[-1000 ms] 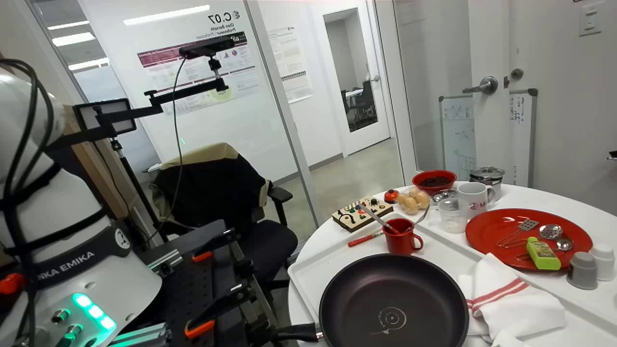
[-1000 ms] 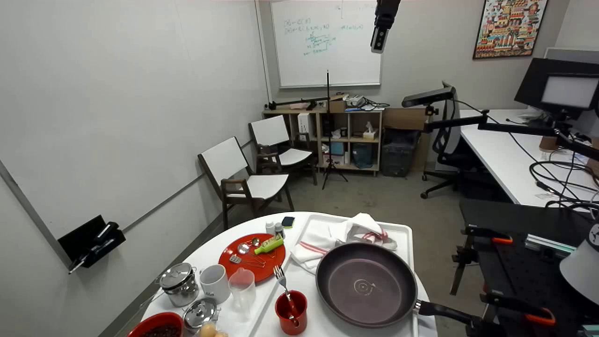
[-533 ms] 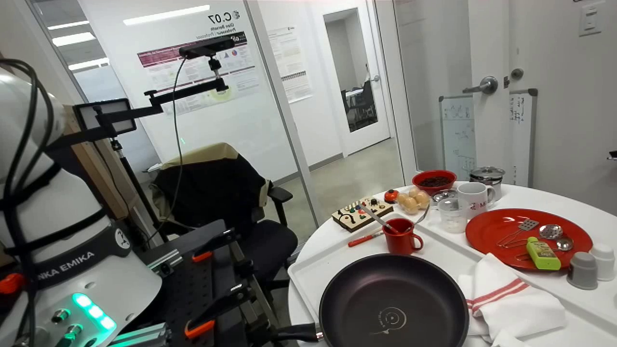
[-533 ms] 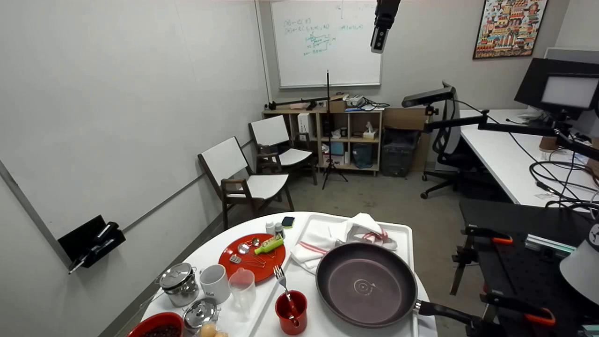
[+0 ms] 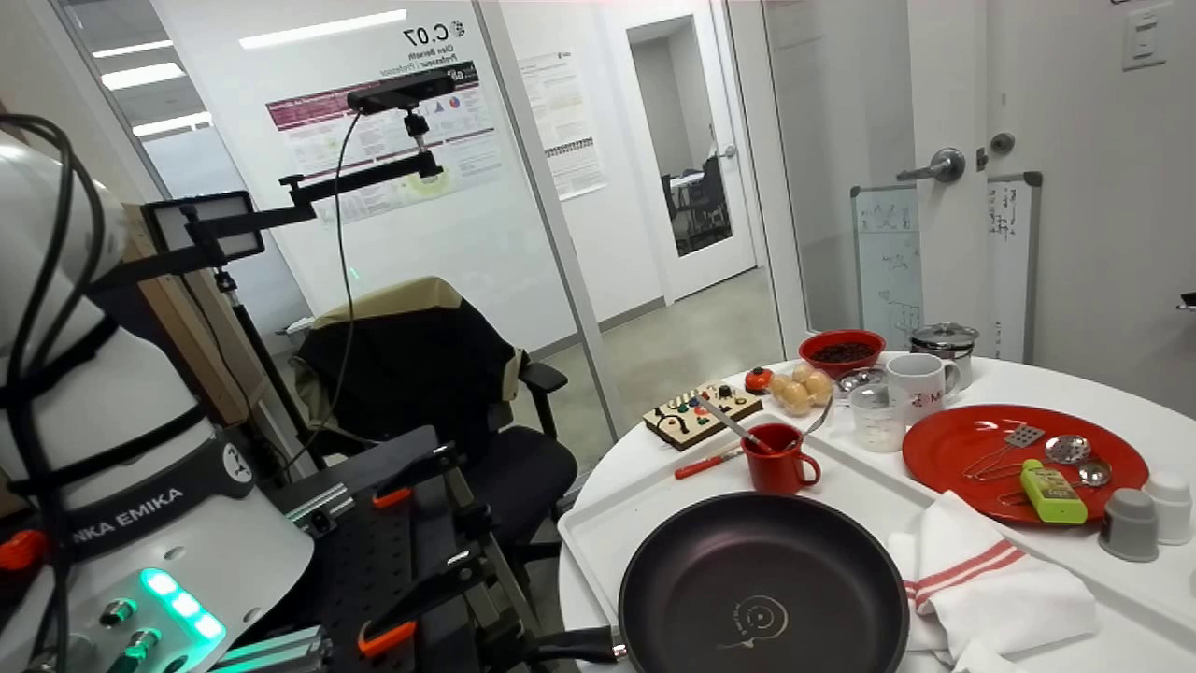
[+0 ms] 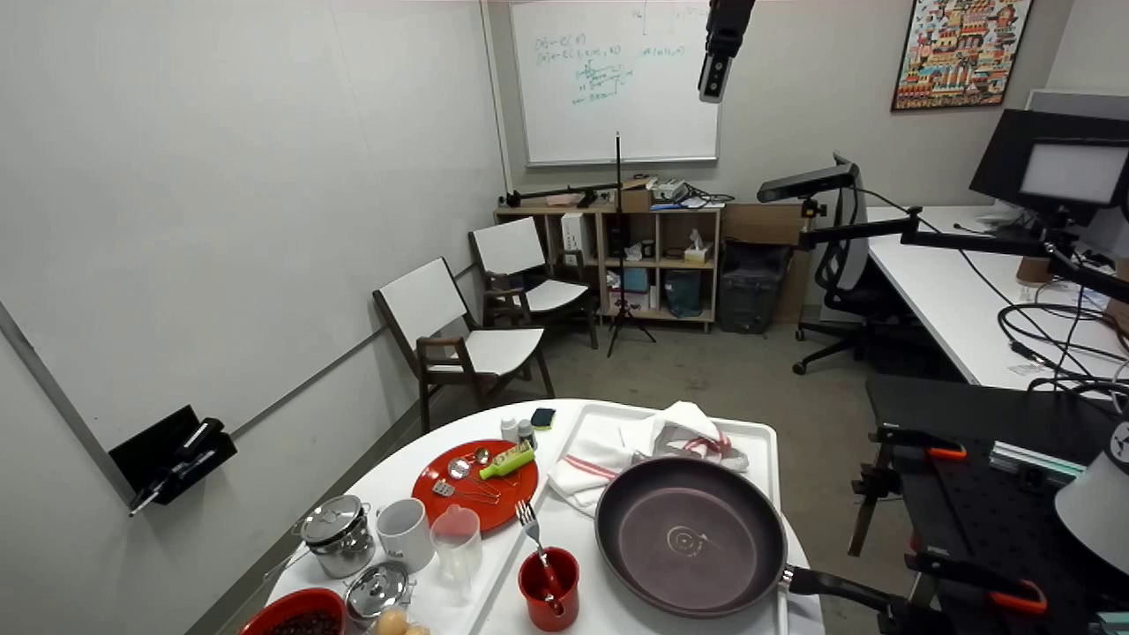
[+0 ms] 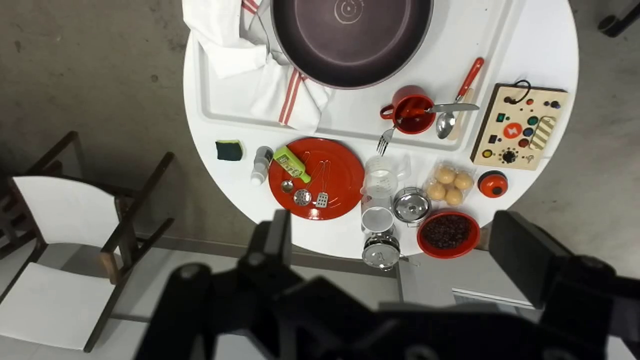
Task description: Use the right white towel farthest from you to wipe the pan
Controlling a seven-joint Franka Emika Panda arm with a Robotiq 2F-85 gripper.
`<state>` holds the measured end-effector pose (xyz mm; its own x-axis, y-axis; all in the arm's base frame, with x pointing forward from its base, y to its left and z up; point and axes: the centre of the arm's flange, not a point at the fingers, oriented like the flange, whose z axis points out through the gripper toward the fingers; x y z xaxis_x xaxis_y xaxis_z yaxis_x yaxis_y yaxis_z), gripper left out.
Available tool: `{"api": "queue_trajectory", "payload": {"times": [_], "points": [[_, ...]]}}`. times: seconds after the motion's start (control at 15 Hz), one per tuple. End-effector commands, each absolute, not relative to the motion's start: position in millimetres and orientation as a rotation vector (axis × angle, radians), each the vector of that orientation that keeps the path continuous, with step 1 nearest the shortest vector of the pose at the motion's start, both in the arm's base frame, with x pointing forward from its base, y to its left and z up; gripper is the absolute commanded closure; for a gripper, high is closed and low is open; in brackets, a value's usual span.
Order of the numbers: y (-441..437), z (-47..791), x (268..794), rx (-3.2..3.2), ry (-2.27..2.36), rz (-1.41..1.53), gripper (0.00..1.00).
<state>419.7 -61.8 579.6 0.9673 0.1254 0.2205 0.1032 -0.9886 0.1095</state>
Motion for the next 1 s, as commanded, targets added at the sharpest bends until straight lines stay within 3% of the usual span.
{"api": "queue_trajectory", "payload": {"times": [0.0,0.93], "points": [[-63.3,571.1,439.8,3.032,0.176,0.308,0.0],[-95.1,439.5,575.1,3.062,0.096,0.213,0.0]]}}
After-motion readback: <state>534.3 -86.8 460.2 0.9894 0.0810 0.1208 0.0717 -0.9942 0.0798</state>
